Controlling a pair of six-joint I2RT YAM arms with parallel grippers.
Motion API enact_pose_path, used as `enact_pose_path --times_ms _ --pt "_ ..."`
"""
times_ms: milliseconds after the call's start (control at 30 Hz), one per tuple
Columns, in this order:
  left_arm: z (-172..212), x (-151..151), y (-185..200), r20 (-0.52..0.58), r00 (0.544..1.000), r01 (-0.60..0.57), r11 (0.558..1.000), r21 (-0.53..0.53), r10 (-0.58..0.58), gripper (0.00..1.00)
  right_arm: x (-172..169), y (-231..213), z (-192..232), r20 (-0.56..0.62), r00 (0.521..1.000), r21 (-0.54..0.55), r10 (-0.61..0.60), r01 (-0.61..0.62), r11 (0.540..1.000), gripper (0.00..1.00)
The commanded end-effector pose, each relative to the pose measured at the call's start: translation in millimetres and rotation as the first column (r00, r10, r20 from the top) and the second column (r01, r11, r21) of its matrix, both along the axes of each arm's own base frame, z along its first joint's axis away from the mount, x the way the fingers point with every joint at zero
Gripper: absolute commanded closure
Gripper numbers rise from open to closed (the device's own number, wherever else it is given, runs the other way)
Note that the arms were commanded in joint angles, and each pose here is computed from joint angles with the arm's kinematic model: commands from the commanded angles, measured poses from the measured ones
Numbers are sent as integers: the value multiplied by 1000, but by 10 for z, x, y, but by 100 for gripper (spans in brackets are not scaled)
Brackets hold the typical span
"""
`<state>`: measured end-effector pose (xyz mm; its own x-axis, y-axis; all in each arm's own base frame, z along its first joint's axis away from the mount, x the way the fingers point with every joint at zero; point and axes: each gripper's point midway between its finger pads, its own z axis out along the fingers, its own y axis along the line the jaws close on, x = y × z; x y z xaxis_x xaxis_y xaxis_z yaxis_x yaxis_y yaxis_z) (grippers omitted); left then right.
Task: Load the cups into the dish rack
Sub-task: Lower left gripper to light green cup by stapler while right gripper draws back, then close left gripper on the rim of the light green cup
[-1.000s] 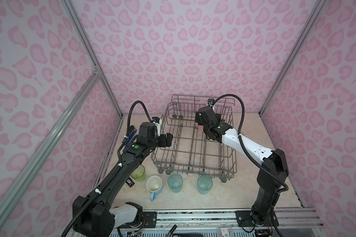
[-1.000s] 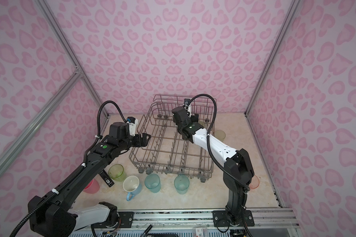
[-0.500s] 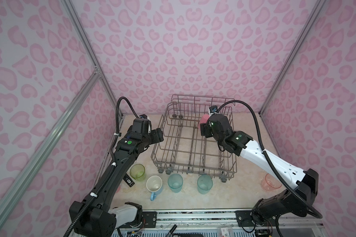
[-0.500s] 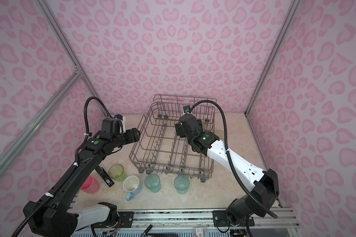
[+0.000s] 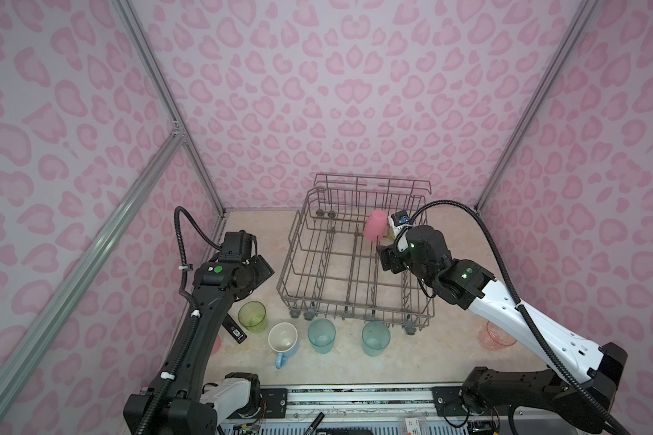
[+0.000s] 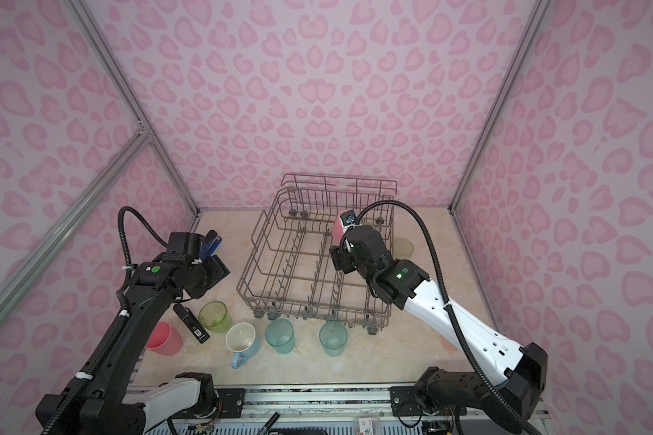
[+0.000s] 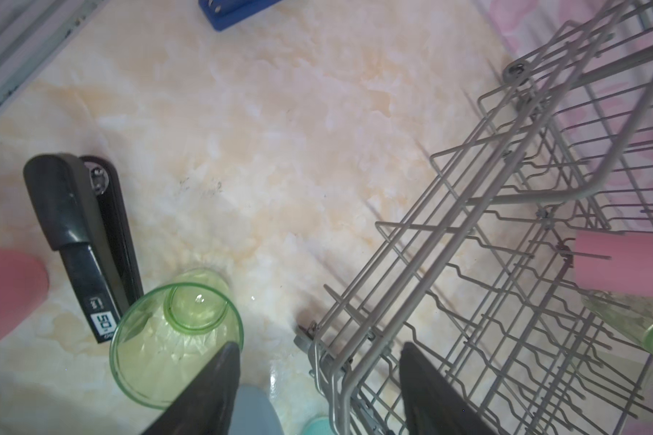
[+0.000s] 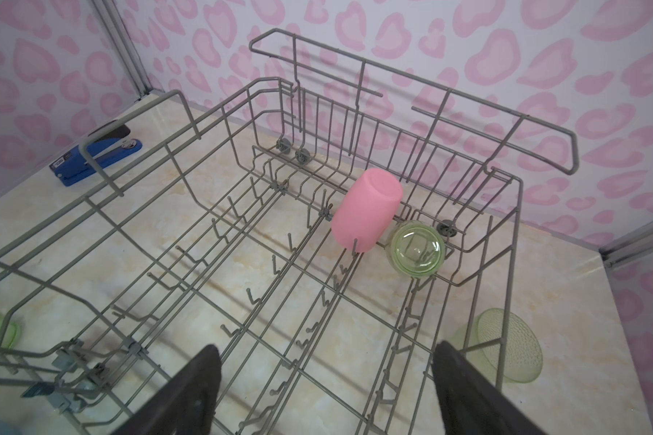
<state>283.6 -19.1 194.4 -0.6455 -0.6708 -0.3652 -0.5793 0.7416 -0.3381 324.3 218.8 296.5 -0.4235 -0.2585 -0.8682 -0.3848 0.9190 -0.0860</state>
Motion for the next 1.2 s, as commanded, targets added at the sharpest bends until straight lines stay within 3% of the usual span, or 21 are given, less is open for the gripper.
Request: enact_pose_path --times_ms 0,367,733,1167 --pt "-231 -133 -28 -95 992 -93 994 -62 86 34 -130 127 -161 -29 995 -57 100 -102 993 14" --pt "-515 -176 121 -162 964 -216 976 -6 212 39 -428 445 -297 -15 972 -155 233 -233 960 13" --pt "-872 -238 204 -251 940 -222 973 63 231 45 -432 397 -261 12 975 -174 224 -218 960 13" --pt "-1129 -238 315 -289 924 -225 967 123 252 62 -383 406 -333 3 978 -202 211 -206 957 11"
